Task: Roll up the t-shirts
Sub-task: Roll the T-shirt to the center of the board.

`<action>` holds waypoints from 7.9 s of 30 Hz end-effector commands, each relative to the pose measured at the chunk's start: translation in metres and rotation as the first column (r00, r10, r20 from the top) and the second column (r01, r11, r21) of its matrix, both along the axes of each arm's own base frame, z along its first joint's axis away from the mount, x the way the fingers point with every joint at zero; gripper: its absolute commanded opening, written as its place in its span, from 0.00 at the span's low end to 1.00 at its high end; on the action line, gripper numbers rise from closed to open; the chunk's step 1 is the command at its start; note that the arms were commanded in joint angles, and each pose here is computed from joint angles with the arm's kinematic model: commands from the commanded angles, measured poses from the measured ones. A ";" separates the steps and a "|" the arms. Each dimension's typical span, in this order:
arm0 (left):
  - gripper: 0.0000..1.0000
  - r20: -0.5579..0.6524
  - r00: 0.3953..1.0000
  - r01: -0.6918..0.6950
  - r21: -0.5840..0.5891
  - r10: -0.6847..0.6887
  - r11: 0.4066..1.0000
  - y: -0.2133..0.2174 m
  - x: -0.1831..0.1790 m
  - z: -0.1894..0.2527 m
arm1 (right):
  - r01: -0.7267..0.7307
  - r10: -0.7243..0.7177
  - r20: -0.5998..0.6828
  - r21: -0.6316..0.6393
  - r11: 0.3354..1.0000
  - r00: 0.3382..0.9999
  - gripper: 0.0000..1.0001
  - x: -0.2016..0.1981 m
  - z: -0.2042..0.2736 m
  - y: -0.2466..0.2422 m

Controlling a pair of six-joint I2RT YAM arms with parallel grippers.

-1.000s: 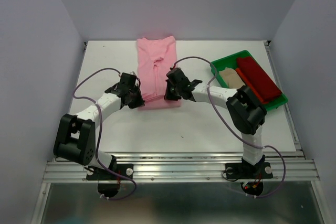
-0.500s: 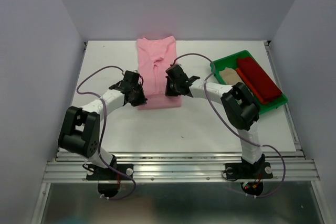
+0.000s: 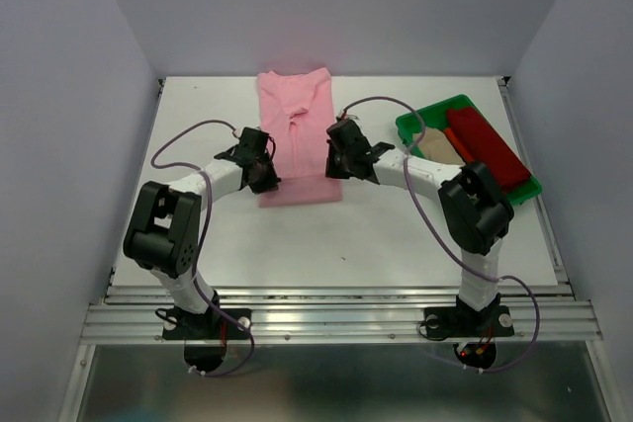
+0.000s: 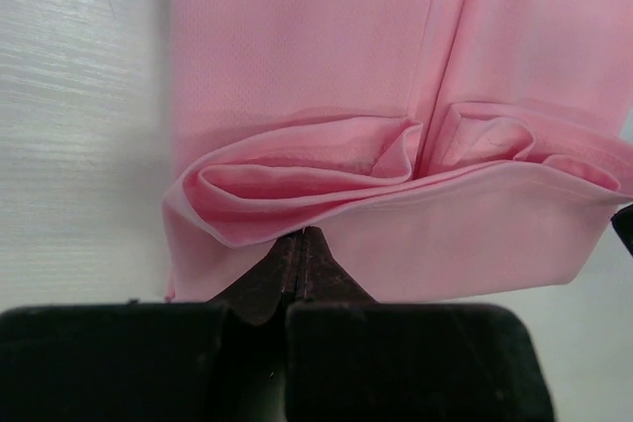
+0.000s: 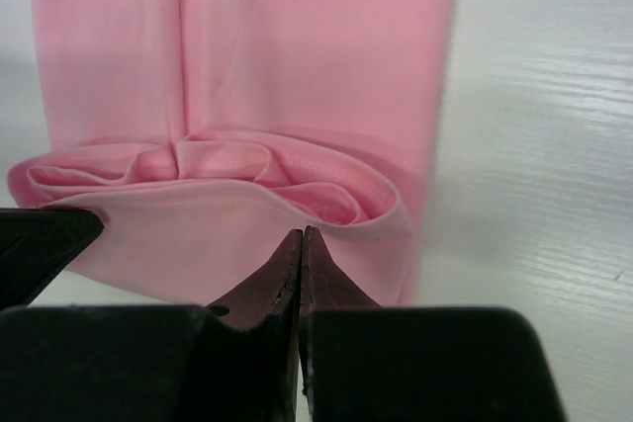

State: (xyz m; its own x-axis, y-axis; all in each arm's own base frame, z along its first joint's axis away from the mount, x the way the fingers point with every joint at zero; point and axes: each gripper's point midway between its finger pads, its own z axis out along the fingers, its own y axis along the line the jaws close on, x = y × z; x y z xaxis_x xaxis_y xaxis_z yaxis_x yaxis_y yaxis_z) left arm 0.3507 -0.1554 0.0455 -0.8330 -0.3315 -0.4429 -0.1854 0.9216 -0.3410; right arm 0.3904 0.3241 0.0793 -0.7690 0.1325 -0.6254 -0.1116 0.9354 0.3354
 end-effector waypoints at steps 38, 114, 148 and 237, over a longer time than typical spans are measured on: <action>0.00 0.036 0.990 -0.140 0.085 0.137 0.987 0.027 0.037 -0.005 | 0.003 -0.005 -0.065 -0.032 0.999 0.998 0.01 0.008 -0.036 -0.023; 0.00 -0.023 0.994 -0.105 0.069 0.107 0.992 0.022 -0.034 -0.025 | -0.029 0.024 -0.061 -0.079 0.996 0.998 0.01 -0.040 -0.039 -0.025; 0.54 0.043 0.980 -0.194 -0.052 0.196 0.980 0.054 -0.045 -0.002 | 0.032 -0.026 -0.091 0.069 0.997 0.996 0.50 -0.044 -0.022 -0.040; 0.00 -0.027 0.973 -0.229 -0.128 0.228 0.965 0.043 -0.068 0.021 | 0.030 -0.004 -0.203 0.124 0.992 0.979 0.03 -0.090 -0.020 -0.055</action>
